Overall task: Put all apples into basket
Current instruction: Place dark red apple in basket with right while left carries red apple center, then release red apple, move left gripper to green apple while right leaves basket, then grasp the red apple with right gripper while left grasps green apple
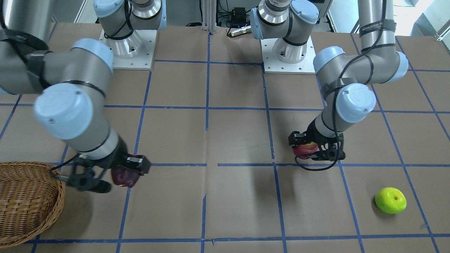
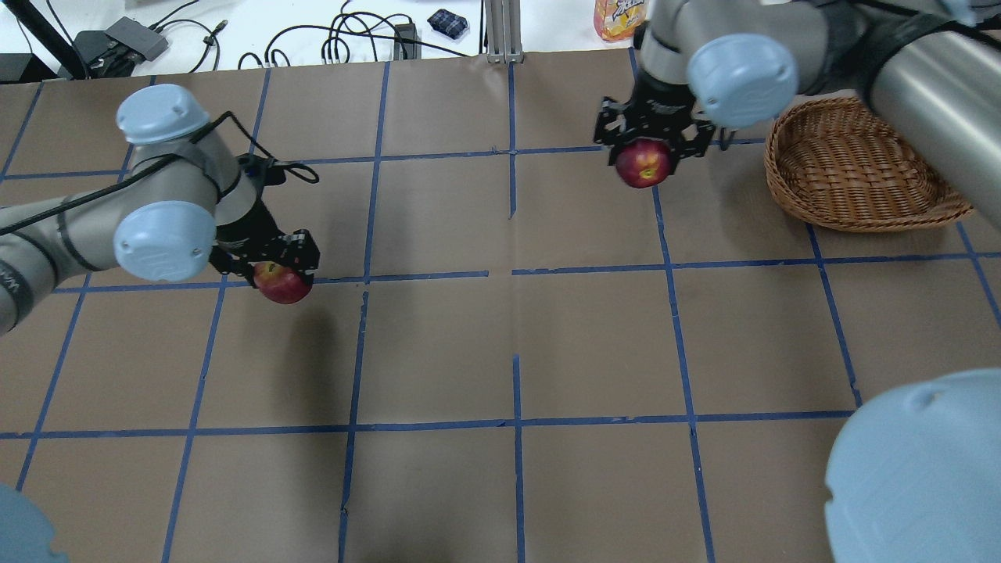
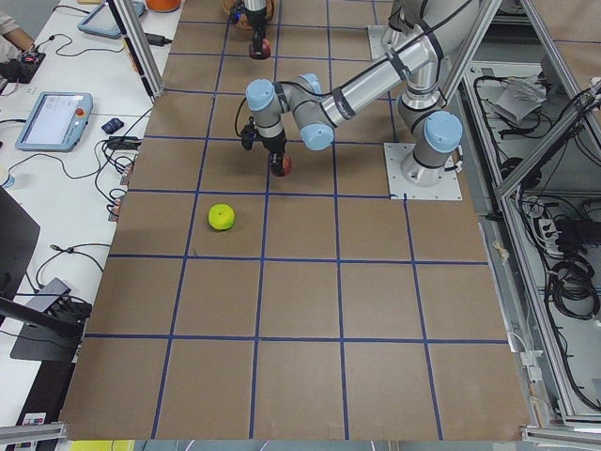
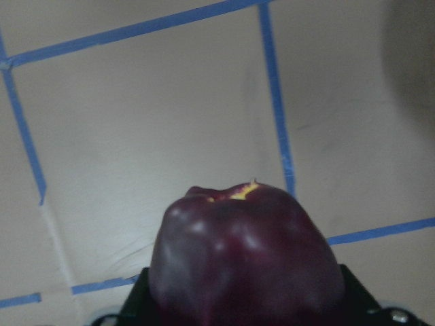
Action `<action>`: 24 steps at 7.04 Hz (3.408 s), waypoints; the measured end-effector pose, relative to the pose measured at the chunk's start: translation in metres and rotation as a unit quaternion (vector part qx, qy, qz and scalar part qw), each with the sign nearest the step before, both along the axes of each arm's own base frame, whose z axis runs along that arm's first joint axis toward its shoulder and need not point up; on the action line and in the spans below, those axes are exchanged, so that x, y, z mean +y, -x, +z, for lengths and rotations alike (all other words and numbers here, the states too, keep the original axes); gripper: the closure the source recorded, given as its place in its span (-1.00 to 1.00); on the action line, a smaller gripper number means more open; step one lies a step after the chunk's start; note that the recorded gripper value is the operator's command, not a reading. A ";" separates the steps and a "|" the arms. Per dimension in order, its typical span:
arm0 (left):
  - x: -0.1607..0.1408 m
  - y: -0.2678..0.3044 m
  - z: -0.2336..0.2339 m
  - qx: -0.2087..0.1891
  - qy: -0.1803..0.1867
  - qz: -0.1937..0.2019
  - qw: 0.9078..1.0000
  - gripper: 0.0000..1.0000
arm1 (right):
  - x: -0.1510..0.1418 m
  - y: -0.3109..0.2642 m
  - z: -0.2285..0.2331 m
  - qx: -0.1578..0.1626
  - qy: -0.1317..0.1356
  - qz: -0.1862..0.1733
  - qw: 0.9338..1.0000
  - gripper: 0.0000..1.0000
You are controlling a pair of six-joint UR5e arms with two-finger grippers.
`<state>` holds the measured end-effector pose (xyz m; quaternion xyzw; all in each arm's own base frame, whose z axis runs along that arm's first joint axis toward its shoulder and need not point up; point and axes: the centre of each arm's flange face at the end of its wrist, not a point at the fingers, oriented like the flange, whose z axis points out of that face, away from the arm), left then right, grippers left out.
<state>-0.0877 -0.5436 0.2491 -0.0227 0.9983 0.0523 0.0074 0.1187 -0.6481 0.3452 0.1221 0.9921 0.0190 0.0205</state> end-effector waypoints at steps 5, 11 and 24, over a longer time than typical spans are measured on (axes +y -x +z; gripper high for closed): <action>-0.014 0.220 -0.023 0.057 0.111 -0.027 0.992 -0.11 | -0.018 0.306 -0.029 0.068 0.009 0.000 0.998 1.00; -0.012 0.237 -0.024 0.089 0.026 -0.013 0.996 -1.00 | -0.043 0.364 -0.120 0.129 0.012 0.007 0.992 -0.98; -0.127 -0.282 -0.014 -0.071 0.069 -0.148 0.984 -1.00 | 0.001 -0.048 -0.008 -0.015 -0.026 0.075 0.997 -1.00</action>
